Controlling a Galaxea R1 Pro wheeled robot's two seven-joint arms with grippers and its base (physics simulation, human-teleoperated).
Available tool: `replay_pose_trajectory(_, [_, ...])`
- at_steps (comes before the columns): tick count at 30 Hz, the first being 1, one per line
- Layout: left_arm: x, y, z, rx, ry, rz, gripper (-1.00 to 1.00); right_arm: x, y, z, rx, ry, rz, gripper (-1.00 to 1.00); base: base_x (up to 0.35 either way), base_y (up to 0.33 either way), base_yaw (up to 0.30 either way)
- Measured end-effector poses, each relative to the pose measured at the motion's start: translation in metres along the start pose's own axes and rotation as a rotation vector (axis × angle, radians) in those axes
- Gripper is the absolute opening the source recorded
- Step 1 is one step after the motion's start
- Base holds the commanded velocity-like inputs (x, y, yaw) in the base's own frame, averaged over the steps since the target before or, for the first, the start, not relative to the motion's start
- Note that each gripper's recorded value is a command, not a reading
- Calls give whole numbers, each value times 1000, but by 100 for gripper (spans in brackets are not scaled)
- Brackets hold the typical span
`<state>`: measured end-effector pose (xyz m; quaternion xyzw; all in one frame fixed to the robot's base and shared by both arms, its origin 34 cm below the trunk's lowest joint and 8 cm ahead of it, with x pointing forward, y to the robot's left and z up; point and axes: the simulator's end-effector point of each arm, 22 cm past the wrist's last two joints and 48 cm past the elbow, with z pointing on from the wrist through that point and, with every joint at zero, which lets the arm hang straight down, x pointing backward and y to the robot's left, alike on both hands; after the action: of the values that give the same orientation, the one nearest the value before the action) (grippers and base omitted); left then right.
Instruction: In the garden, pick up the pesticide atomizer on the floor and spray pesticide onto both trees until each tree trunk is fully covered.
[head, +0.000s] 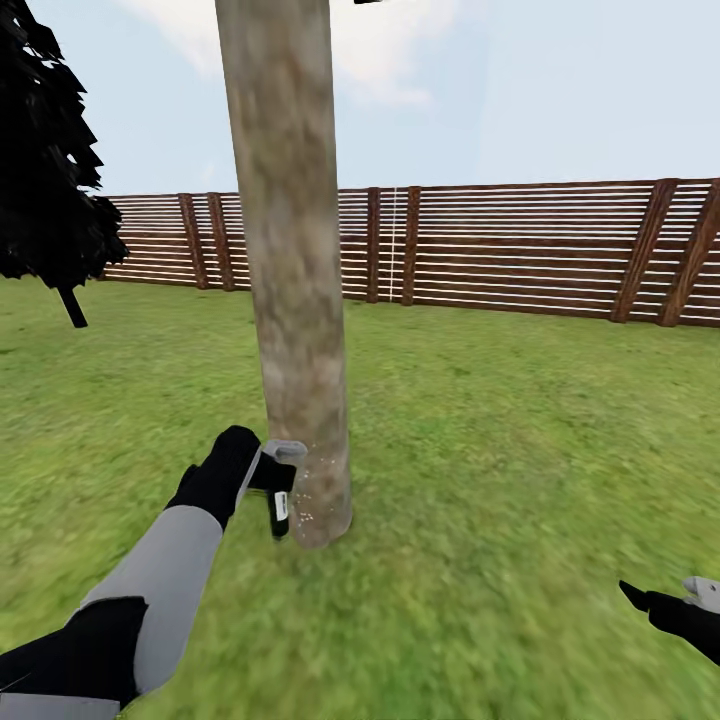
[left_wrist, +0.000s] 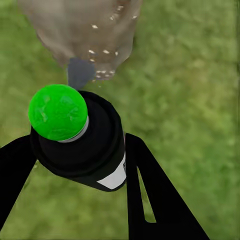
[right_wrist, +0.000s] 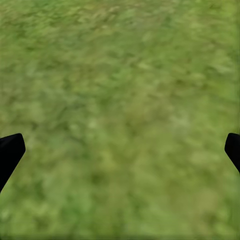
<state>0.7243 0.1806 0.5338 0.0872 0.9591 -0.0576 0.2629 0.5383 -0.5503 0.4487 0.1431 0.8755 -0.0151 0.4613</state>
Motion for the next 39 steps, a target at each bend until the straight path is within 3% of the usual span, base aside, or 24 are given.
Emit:
replay_pose_trajectory(6, [-23,-8,-8,5,41,39,-100,0,-1,0,1,0,0,100,0,0,0])
replay_pose_trajectory(11, [-64,-7,-32,-4,-13,52,-100,1,0,0,-1,1,1,100,0,0,0])
replay_pose_trajectory(23, [-126,-14,-78,11,-85,75,-100,1,0,0,-1,2,1,100,0,0,0])
replay_pose_trajectory(29, [-139,-17,-90,13,-78,85,-100,1,0,0,-1,2,2,100,0,0,0])
replay_pose_trajectory(34, [-161,-17,-110,6,-114,92,-100,1,-1,0,0,1,2,100,0,0,0])
replay_pose_trajectory(39, [-168,-6,-121,-7,-109,86,-100,1,-1,0,0,1,3,100,0,0,0])
